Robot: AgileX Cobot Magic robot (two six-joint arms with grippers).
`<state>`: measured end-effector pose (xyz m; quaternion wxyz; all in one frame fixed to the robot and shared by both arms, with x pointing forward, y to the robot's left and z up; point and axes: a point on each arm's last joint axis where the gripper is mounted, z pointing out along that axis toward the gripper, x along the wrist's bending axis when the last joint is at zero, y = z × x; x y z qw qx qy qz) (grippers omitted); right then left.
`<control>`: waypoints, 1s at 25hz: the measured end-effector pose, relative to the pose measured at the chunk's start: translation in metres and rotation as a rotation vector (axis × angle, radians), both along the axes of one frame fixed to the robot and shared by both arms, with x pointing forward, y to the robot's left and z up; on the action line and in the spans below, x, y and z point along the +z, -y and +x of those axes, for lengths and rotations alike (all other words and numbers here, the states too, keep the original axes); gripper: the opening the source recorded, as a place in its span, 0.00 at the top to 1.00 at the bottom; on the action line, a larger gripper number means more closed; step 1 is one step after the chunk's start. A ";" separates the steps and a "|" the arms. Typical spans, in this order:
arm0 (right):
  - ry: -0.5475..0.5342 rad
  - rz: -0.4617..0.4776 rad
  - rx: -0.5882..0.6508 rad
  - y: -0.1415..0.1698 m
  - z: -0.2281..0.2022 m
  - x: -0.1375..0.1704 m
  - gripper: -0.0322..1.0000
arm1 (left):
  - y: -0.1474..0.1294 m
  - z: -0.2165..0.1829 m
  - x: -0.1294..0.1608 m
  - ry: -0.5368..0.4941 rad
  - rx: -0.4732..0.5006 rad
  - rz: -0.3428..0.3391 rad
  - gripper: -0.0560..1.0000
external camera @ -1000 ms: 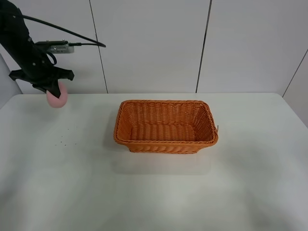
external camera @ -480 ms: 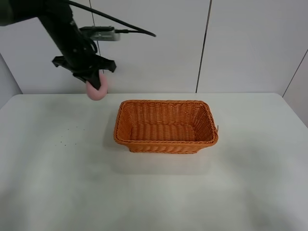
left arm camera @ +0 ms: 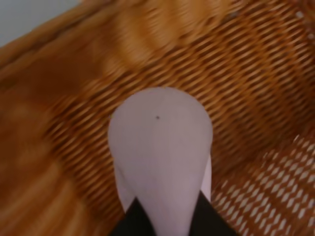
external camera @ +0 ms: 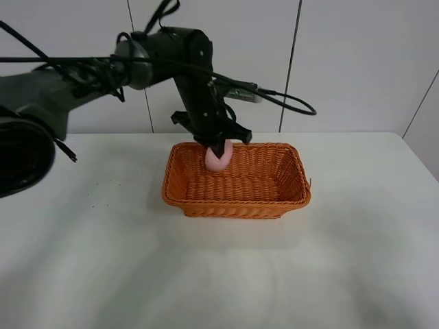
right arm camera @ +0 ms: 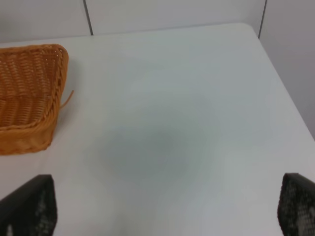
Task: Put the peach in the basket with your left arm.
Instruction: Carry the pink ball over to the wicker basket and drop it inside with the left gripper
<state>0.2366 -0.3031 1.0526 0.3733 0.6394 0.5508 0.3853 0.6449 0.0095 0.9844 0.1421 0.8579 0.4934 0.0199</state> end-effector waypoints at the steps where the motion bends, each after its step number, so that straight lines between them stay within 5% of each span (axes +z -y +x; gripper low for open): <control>1: 0.000 0.000 0.000 0.000 0.000 0.000 0.30 | 0.006 0.000 -0.009 -0.003 -0.010 0.002 0.83; 7: 0.000 0.000 0.000 0.000 0.000 0.000 0.30 | 0.022 -0.004 -0.045 -0.040 -0.044 0.029 0.76; 12: 0.000 0.000 0.000 0.000 0.000 0.000 0.30 | 0.022 -0.005 -0.049 -0.059 -0.039 0.038 0.31; 14: 0.000 0.000 0.000 0.000 0.000 0.000 0.30 | 0.021 -0.006 -0.048 -0.077 -0.039 0.044 0.22; 19: 0.000 0.000 0.000 0.000 0.000 0.000 0.30 | 0.019 -0.010 -0.031 -0.092 -0.045 0.051 0.17; 25: 0.000 0.000 0.000 0.000 0.000 0.000 0.30 | 0.005 -0.009 0.028 -0.019 -0.030 -0.006 0.17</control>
